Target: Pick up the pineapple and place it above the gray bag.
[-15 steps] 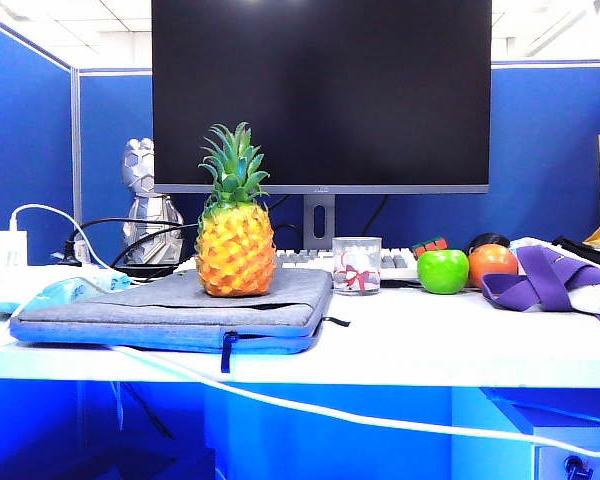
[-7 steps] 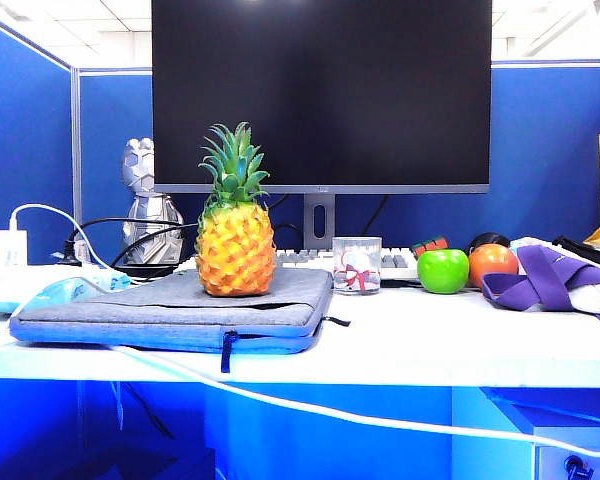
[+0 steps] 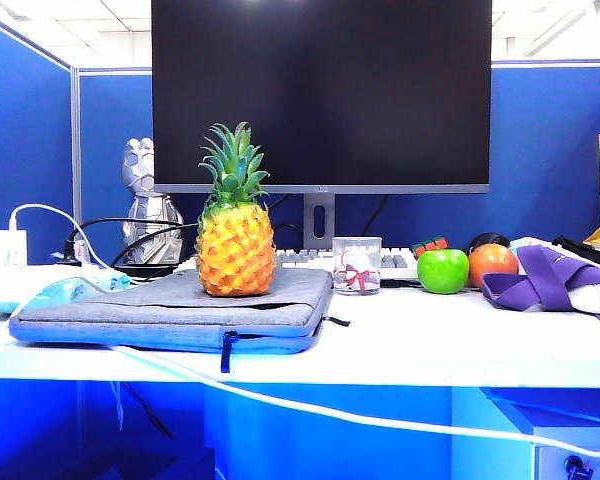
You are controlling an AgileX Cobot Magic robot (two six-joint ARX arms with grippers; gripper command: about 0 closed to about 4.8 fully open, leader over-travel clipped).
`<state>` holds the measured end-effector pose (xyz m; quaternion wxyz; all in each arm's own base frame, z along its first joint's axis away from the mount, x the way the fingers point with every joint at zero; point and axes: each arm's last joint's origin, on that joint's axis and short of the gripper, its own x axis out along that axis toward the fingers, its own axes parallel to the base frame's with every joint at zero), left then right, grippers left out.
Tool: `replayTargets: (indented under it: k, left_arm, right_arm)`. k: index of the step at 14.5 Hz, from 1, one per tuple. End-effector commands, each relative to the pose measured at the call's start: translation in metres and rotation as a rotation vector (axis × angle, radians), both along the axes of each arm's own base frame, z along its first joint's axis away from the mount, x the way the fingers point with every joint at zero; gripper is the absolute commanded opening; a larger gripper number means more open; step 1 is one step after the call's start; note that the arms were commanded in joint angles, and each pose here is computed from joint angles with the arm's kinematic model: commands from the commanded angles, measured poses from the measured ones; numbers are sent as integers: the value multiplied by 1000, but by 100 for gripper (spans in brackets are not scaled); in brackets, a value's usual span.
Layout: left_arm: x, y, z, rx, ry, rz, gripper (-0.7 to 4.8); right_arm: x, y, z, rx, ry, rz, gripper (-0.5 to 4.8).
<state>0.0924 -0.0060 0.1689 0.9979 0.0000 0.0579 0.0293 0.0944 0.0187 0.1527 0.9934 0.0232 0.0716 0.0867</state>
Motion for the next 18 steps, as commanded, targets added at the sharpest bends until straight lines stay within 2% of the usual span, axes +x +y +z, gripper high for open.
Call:
replayTargets:
  k: [1,2,6,8,18]
  left_arm:
    - [0,-1,1,3,-10,-20,51]
    - [0,-1,1,2,-12,-20,51]
    - [0,-1,1,-7,-15,-23,53]
    - [0,-1,-3,-82,28,-13,57]
    - [-1,-1,-5,-81,48,-12,57]
  right_arm:
    - [1,0,1,39,-27,1,11]
    - [1,0,0,37,-20,-1,-3]
    - [1,0,1,76,-25,-8,-3]
    - [1,0,1,74,-18,-9,-1]
    - [1,0,1,73,-17,-8,-1]
